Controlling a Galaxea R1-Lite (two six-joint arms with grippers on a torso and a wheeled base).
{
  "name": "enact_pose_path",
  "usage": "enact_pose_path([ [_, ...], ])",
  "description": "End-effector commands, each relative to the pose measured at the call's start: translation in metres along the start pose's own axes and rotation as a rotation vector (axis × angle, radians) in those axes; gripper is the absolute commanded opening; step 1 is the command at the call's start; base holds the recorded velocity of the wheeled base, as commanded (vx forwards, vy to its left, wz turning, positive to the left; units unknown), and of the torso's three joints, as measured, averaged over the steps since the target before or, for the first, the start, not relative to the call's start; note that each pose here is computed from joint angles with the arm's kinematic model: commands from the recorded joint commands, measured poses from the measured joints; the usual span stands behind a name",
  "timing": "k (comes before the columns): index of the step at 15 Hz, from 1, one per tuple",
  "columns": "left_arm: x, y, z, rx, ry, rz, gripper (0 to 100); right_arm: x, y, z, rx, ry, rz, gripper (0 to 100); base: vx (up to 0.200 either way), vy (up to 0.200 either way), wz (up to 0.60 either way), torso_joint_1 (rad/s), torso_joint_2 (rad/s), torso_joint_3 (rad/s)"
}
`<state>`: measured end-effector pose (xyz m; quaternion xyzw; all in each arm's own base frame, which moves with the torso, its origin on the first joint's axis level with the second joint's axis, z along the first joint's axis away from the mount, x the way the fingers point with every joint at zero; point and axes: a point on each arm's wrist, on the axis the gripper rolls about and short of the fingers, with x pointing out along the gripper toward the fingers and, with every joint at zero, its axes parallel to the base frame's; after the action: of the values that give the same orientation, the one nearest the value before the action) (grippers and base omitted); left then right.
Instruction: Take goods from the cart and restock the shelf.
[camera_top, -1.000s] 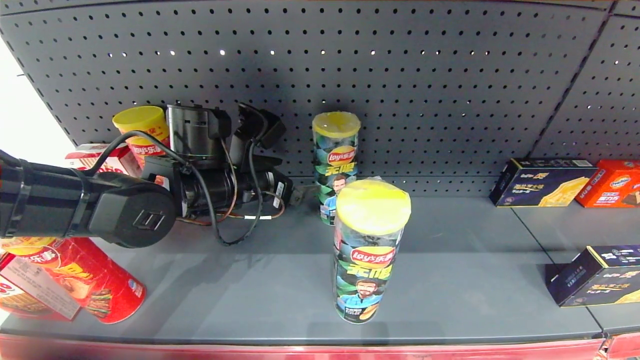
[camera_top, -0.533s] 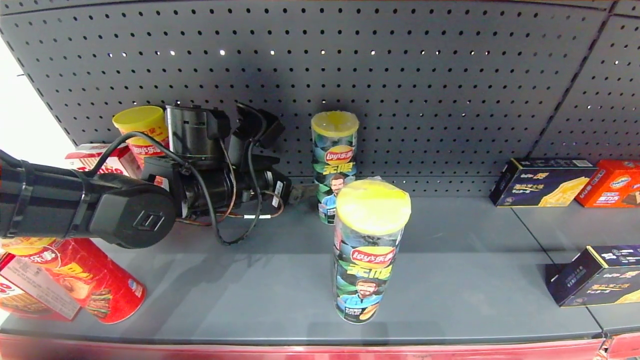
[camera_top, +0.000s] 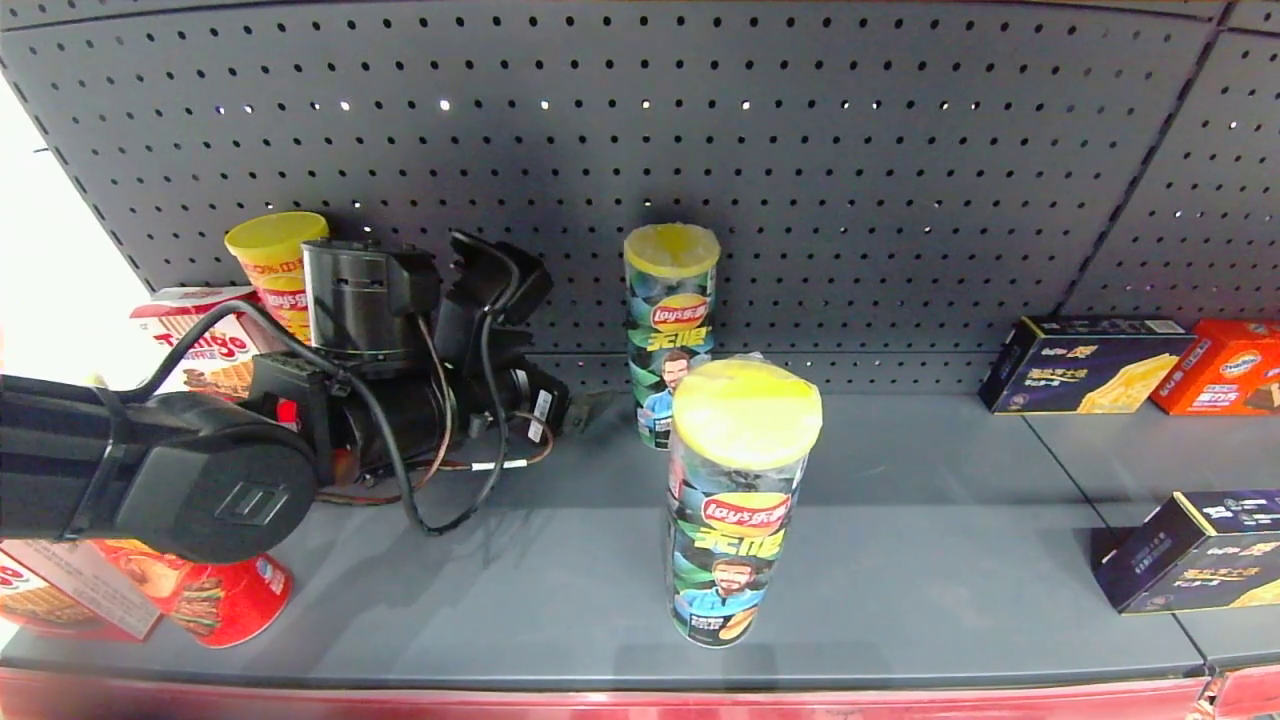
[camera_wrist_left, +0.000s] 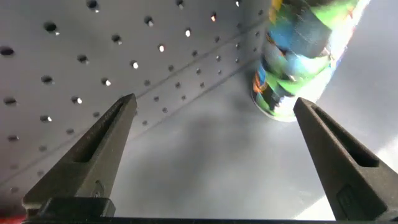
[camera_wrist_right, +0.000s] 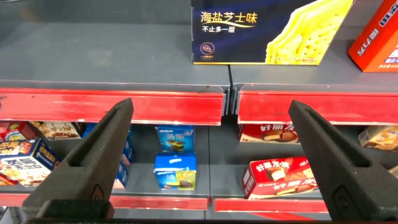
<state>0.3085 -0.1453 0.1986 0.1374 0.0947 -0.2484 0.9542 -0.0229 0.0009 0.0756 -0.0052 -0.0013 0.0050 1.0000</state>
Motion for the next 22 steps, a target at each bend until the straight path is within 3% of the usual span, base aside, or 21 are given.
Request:
enact_pose_path([
  [1, -0.004, -0.005, 0.002, 0.009, 0.006, 0.032, 100, 0.000, 0.000, 0.000, 0.000, 0.001, 0.001, 100, 0.000, 0.000, 0.00, 0.000, 0.00, 0.000],
  [2, -0.002, -0.010, 0.003, 0.016, 0.026, 0.102, 100, 0.000, 0.000, 0.000, 0.000, 0.001, 0.002, 100, 0.000, 0.000, 0.00, 0.000, 0.00, 0.000],
  [6, 0.017, -0.017, -0.001, 0.028, 0.056, 0.171, 100, 0.000, 0.000, 0.000, 0.000, 0.001, 0.001, 100, 0.000, 0.000, 0.00, 0.000, 0.00, 0.000],
  [14, 0.040, -0.019, 0.003, 0.026, 0.042, 0.179, 100, 0.000, 0.000, 0.000, 0.000, 0.001, 0.001, 100, 0.000, 0.000, 0.00, 0.000, 0.00, 0.000],
  [22, 0.036, -0.025, 0.004, 0.018, 0.037, 0.165, 100, 0.000, 0.000, 0.000, 0.000, 0.001, 0.001, 100, 0.000, 0.000, 0.00, 0.000, 0.00, 0.000],
])
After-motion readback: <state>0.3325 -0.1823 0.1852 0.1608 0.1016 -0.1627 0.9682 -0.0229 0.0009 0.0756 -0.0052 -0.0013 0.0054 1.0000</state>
